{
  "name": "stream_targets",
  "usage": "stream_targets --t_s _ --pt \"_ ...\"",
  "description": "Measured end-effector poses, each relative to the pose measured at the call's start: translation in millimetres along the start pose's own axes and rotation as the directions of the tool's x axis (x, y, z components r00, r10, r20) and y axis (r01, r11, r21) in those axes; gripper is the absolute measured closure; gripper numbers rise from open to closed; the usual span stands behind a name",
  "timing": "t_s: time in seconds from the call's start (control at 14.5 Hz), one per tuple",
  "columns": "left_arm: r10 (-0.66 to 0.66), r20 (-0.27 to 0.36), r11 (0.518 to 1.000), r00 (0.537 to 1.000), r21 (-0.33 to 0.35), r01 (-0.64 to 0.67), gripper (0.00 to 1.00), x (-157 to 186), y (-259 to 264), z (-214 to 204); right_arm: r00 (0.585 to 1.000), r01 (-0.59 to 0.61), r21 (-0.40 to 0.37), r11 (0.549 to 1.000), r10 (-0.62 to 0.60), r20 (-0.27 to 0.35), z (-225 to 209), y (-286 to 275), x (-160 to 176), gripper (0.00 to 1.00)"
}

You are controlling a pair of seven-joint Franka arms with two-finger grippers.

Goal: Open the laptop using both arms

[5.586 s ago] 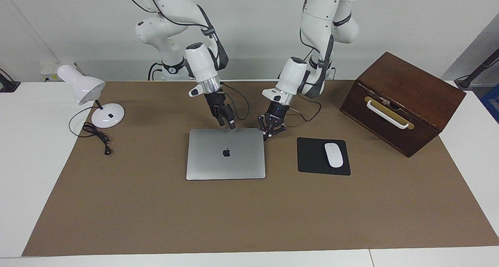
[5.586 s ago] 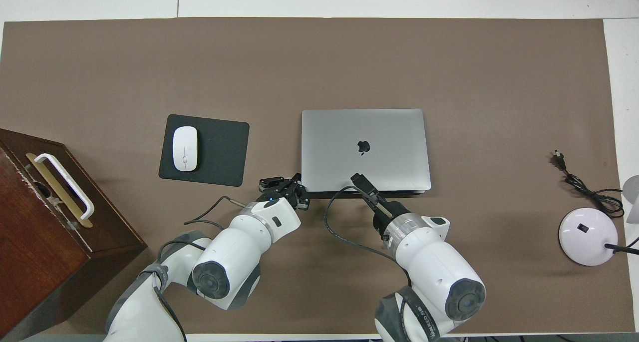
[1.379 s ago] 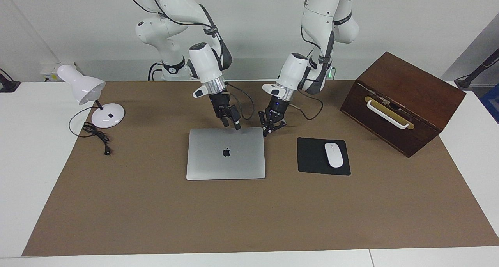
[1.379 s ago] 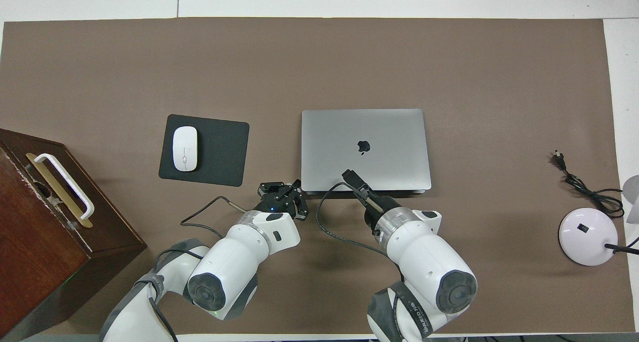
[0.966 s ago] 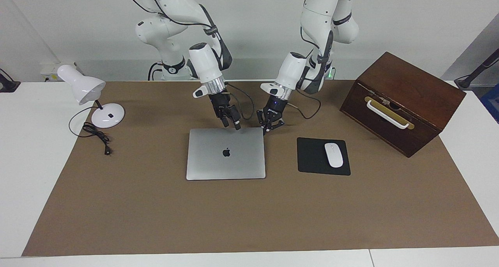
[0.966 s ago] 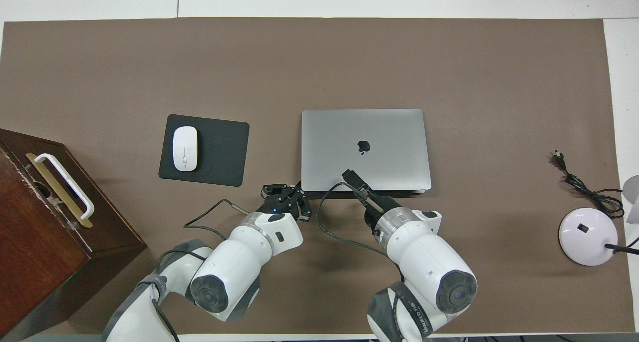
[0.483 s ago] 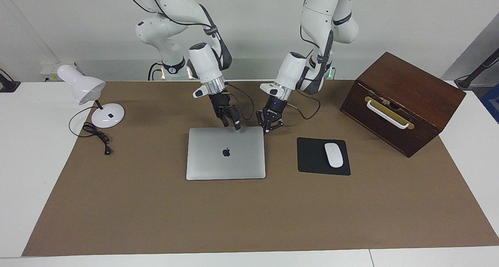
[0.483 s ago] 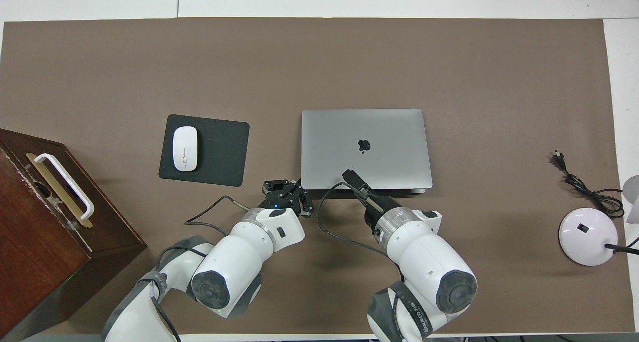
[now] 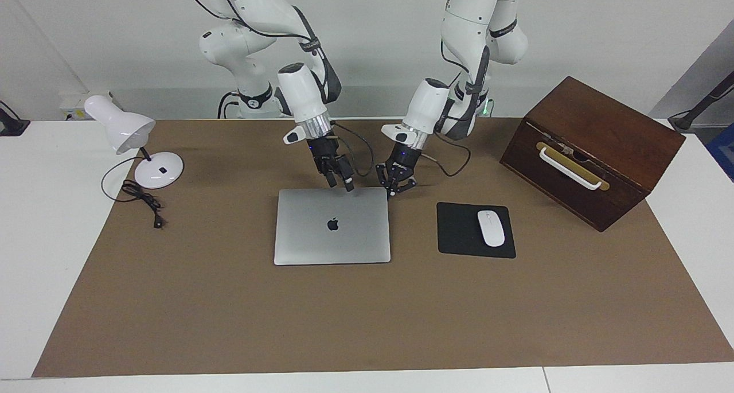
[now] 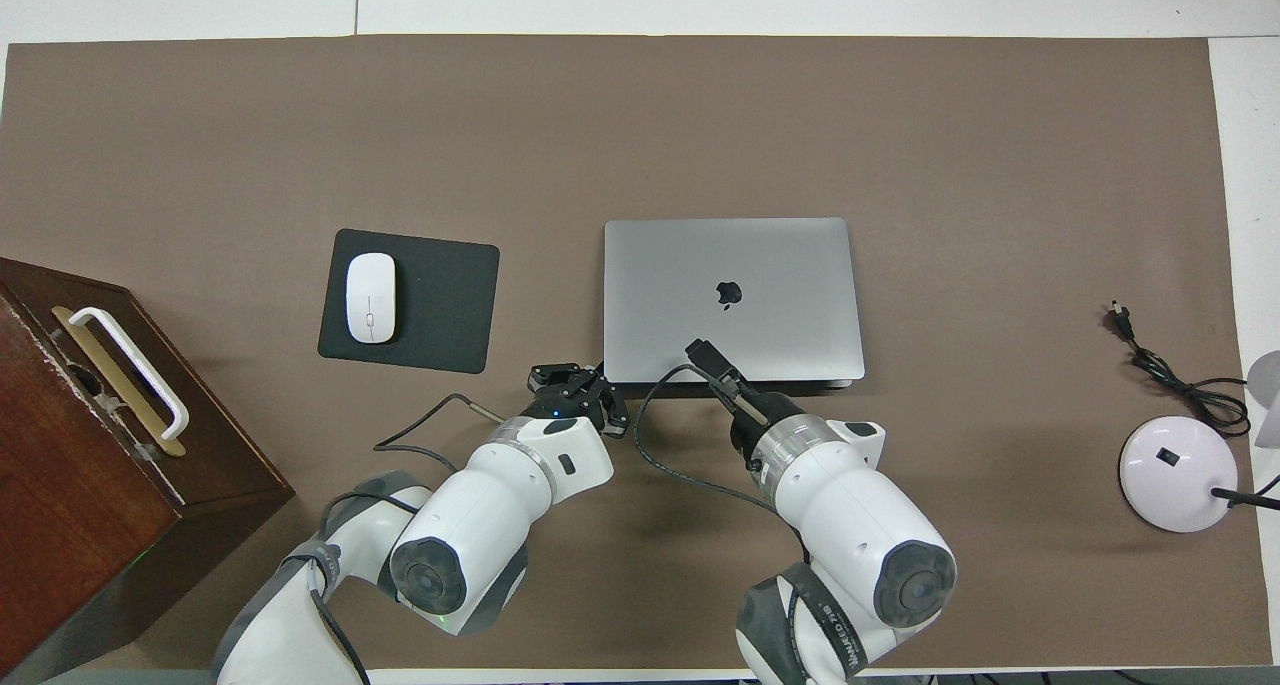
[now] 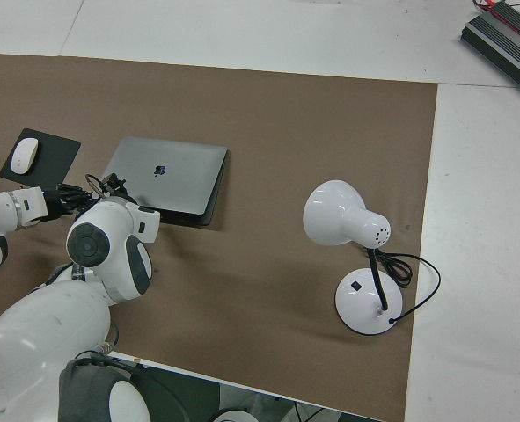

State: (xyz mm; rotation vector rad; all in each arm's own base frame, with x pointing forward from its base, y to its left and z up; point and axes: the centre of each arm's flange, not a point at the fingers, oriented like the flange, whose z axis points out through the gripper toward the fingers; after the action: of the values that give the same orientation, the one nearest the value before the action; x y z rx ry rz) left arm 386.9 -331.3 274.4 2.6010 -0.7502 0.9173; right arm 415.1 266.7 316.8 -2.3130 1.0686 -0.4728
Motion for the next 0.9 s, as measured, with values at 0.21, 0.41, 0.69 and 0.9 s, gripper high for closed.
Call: stream_targets --t_s 0.21,0.41,0.69,0.9 --pt "0.000 0.006 1.000 1.000 0.000 0.000 0.99 -2.0 0.0 2.6 1.000 0.000 0.000 1.000 0.000 0.000 0.1 0.1 0.2 0.00" --pt "0.000 0.008 1.000 1.000 0.000 0.000 0.99 -2.8 0.0 3.8 1.000 0.000 -0.001 1.000 0.000 0.000 0.3 0.3 0.3 0.00" --pt "0.000 0.008 1.000 1.000 0.000 0.000 0.99 -2.8 0.0 3.9 1.000 0.000 -0.001 1.000 0.000 -0.002 0.4 0.5 1.4 0.00" --pt "0.000 0.008 1.000 1.000 0.000 0.000 0.99 -2.9 0.0 3.9 1.000 0.011 -0.002 1.000 -0.011 -0.004 0.4 0.8 3.3 0.00"
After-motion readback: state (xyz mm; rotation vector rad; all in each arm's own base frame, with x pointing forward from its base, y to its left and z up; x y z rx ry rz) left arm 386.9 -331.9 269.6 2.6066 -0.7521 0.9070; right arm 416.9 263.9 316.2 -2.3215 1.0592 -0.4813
